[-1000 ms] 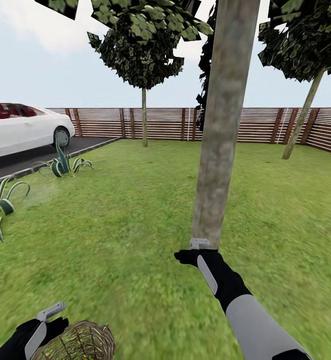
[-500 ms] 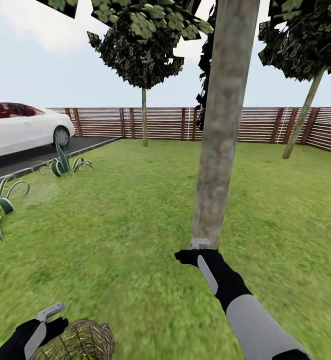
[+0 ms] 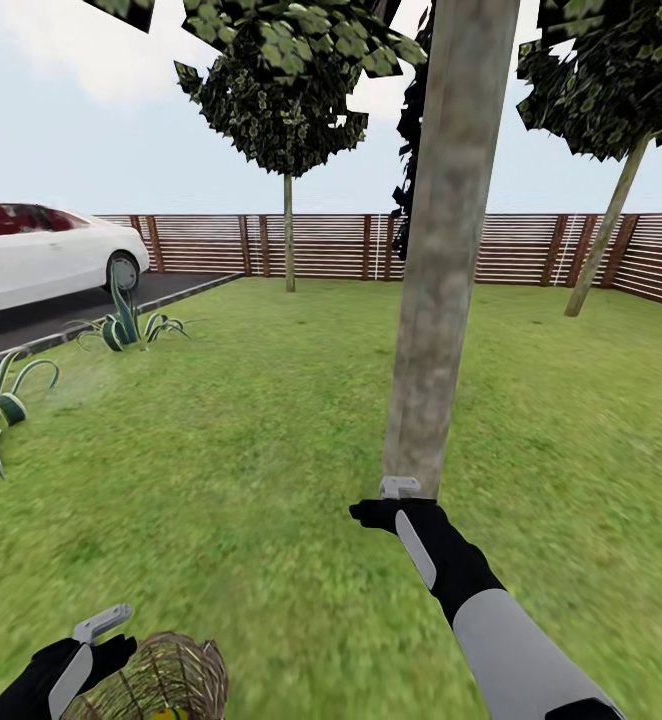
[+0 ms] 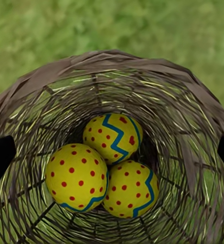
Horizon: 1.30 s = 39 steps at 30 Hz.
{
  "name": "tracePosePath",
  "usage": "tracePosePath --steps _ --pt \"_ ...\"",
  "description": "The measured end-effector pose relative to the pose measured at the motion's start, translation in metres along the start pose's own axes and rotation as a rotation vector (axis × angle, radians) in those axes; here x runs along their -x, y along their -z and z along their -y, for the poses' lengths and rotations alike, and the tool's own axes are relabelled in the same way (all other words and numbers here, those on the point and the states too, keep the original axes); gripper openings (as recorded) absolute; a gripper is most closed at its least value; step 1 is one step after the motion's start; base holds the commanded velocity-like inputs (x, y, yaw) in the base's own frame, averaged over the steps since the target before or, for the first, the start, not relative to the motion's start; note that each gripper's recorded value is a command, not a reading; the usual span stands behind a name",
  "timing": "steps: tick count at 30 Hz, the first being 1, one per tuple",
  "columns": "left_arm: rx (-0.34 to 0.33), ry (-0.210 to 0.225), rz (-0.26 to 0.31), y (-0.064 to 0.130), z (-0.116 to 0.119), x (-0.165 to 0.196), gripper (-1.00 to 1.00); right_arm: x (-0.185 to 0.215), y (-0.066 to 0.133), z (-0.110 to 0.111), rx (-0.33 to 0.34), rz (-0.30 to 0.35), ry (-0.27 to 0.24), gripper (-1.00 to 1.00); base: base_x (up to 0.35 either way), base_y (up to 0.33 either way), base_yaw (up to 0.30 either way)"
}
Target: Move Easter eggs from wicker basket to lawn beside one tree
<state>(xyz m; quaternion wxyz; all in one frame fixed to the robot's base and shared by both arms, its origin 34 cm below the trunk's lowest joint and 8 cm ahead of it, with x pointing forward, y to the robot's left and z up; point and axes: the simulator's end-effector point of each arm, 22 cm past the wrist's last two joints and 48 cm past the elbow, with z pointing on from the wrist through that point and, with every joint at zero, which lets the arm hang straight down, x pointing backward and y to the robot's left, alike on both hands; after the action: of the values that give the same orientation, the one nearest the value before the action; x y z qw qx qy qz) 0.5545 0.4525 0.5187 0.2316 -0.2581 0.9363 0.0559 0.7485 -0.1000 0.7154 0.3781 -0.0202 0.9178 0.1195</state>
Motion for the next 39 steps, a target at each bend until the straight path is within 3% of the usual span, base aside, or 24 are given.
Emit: tracePosePath --steps 19,39 --pt "0.001 -0.002 -0.001 -0.031 -0.003 -0.021 1.0 -0.029 -0.022 0.008 -0.001 0.001 -0.002 1.0 0.0 0.0 0.0" --pt "0.026 -0.005 -0.076 -0.069 -0.019 -0.075 1.0 -0.062 -0.045 0.016 -0.001 0.001 -0.002 1.0 0.0 0.0 0.0"
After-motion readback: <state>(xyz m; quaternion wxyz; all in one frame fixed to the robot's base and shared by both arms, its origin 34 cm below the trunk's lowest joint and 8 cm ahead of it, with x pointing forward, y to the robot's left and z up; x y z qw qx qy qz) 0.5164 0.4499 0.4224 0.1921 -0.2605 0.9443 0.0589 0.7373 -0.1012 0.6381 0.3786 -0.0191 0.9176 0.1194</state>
